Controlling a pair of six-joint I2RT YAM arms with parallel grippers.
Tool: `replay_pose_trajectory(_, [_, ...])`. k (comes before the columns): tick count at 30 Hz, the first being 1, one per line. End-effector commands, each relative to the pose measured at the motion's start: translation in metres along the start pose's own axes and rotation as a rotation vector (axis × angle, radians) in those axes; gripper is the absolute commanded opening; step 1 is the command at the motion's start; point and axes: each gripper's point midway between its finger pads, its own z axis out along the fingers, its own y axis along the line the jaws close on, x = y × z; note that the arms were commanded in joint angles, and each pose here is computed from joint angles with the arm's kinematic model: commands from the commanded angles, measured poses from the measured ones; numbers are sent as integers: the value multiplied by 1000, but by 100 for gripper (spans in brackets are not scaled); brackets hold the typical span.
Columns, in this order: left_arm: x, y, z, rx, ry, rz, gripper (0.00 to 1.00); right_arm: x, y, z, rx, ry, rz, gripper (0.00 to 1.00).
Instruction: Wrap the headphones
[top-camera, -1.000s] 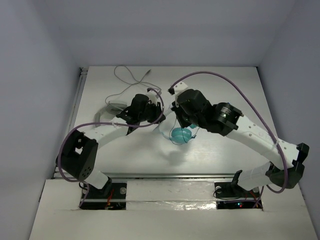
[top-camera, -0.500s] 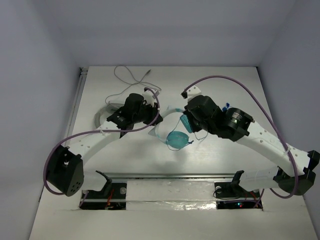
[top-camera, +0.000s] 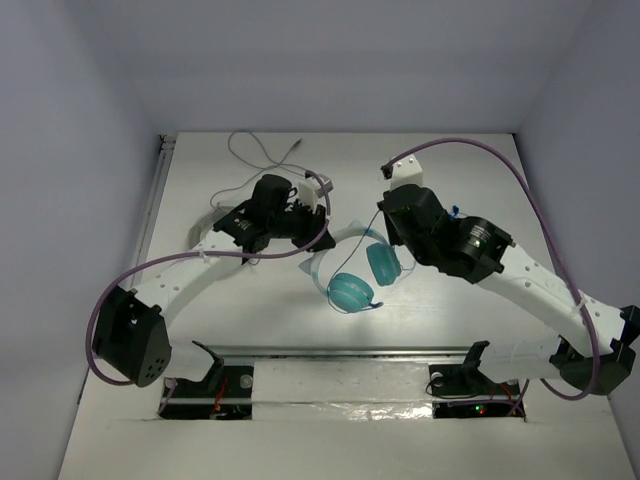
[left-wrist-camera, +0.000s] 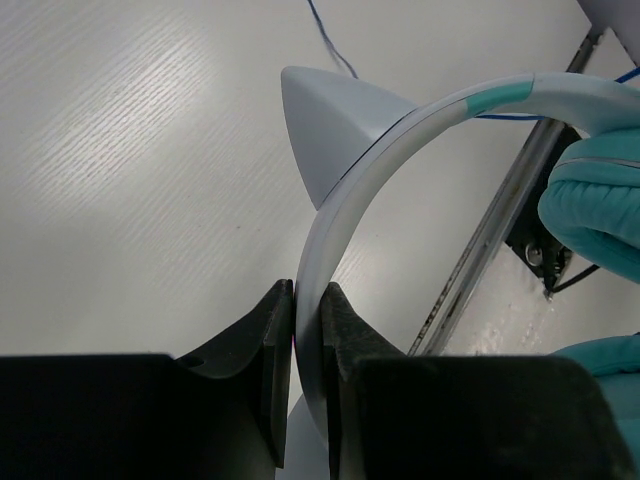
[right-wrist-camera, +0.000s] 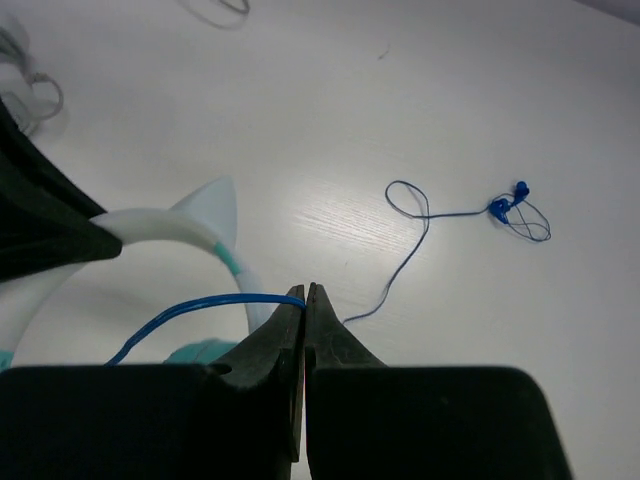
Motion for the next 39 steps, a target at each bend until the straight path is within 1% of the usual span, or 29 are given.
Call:
replay_pose_trajectory(1, [-31,-33,-12,144,-89,52,0,-21,-18,1,67,-109,86,0])
replay_pose_trajectory(4, [-42,-45,-21,197,-131,63,0,-28,-20,1,37,-146,124,0])
replay_pose_trajectory(10, [-58,-64,-37,289,-184,76,0,-22,-19,12,-4,-144,141,1])
replay_pose_trajectory(12, [-68,-73,-43,320,-222,99,0,-21,-17,14,-21,-158,162,1])
replay_pose_trajectory(14, [-77,-67,-49,285,-258,77,0,-27,-16,15,-42,-192,205,1])
replay_pose_trajectory(15, [-83,-65,-52,276,-278,77,0,-20,-6,19,-82,-185,219,1])
replay_pose_trajectory(18, [-98,-59,-64,246,-327,55,0,-28,0,19,-133,-250,305,1])
replay_pose_trajectory(19, [-101,-58,-66,227,-334,50,0,-20,-2,26,-127,-245,313,1])
replay_pose_trajectory(20, [-107,-50,-70,181,-354,54,0,-31,-3,23,-145,-298,356,1])
replay_pose_trajectory(24, [-130,-46,-88,136,-414,50,0,-34,14,22,-294,-375,421,1])
replay_pose_trajectory(26, [-139,-43,-96,102,-446,49,0,-34,14,27,-323,-424,442,1])
replay_pose_trajectory(28, [-146,-47,-100,107,-463,49,0,-34,23,24,-404,-446,442,4])
replay_pose_trajectory(29, [-149,-47,-102,103,-473,48,0,-40,20,24,-416,-486,455,5])
replay_pose_trajectory(31, [-157,-48,-108,100,-495,47,0,-32,32,25,-487,-488,438,12])
replay_pose_trajectory(32, [-158,-49,-108,101,-496,44,0,-40,28,24,-495,-541,454,16])
replay_pose_trajectory(33, [-163,-51,-111,102,-505,47,0,-29,30,30,-506,-533,454,27])
replay_pose_trajectory(34, [-165,-51,-112,102,-508,42,0,-25,35,33,-526,-533,448,32])
replay_pose_trajectory(35, [-167,-51,-113,97,-512,40,0,-30,33,35,-531,-563,456,36])
replay_pose_trajectory(36, [-171,-54,-115,99,-518,43,0,-24,33,41,-529,-549,455,39])
replay_pose_trajectory(37, [-174,-54,-116,97,-520,43,0,-18,37,49,-532,-528,449,39])
replay_pose_trajectory(39, [-180,-55,-119,90,-532,42,0,-15,37,56,-537,-530,444,40])
